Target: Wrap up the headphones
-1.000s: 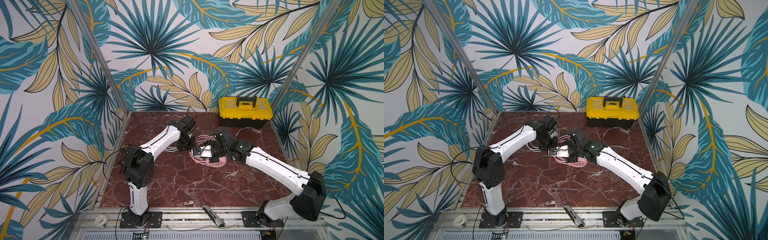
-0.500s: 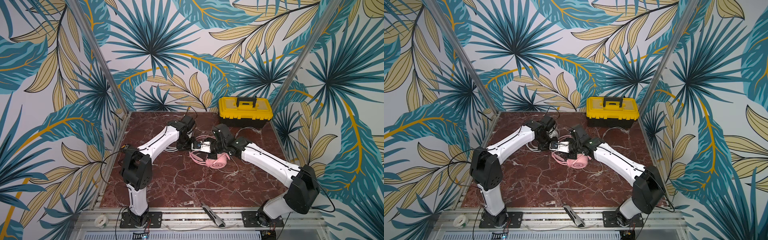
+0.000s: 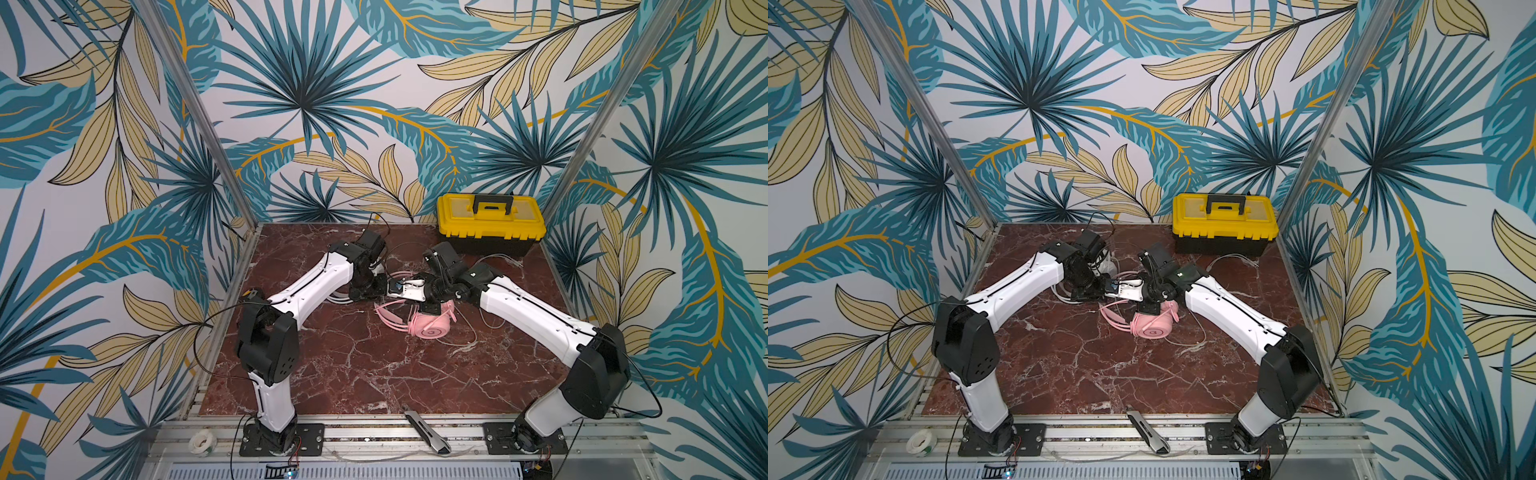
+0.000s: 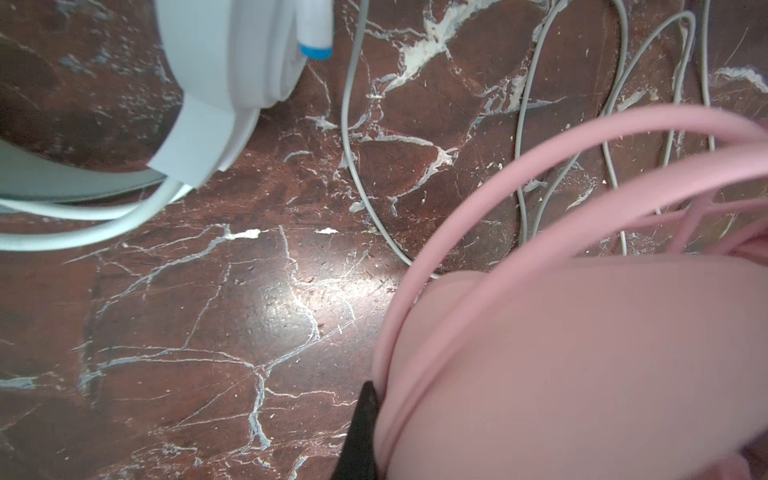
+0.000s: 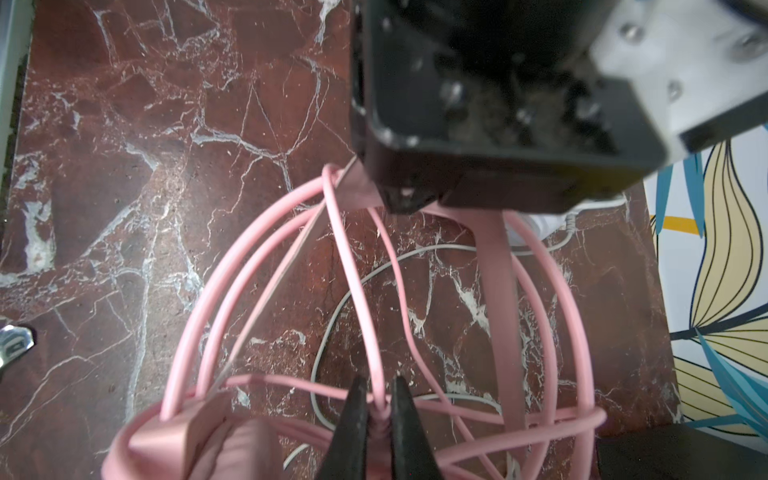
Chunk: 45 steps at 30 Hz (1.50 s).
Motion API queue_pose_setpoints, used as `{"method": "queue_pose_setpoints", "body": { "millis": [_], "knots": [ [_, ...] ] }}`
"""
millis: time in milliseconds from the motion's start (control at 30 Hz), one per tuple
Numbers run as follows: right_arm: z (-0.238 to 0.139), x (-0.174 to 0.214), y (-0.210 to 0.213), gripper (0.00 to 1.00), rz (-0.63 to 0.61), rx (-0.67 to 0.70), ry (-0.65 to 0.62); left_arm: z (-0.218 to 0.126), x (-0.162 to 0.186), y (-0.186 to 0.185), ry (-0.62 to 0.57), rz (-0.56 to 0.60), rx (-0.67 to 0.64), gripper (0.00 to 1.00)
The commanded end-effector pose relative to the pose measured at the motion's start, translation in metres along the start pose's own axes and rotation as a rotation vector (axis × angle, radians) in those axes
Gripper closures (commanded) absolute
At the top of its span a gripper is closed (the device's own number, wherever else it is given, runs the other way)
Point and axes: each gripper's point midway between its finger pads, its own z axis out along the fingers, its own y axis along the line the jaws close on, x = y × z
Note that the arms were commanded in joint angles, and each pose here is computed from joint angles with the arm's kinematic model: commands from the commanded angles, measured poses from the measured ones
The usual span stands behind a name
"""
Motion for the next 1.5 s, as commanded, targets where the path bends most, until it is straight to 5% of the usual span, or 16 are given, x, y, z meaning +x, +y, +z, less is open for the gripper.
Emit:
{"method": "queue_pose_setpoints", "body": {
  "millis": [0, 233, 633, 1100, 1467],
  "knots": [
    [0.004, 0.032, 0.012, 1.0, 0.026, -0.053, 0.137, -0.029, -0.004, -0.009, -0.051, -0.009, 0.086, 1.0],
    [-0.001, 0.017, 0.008, 0.8, 0.052, -0.041, 0.07, -0.019, -0.001, -0.006, -0.02, -0.025, 0.078, 1.0],
    [-0.013, -0.008, 0.003, 0.59, 0.101, -0.013, -0.056, -0.009, 0.007, 0.011, 0.008, -0.067, 0.042, 1.0],
    [-0.07, -0.033, -0.03, 0.01, 0.369, 0.268, -0.297, -0.023, 0.046, 0.053, -0.009, -0.101, -0.046, 1.0],
    [-0.095, -0.006, -0.048, 0.0, 0.581, 0.443, -0.303, -0.033, 0.094, 0.126, 0.004, -0.208, -0.18, 1.0]
  ]
}}
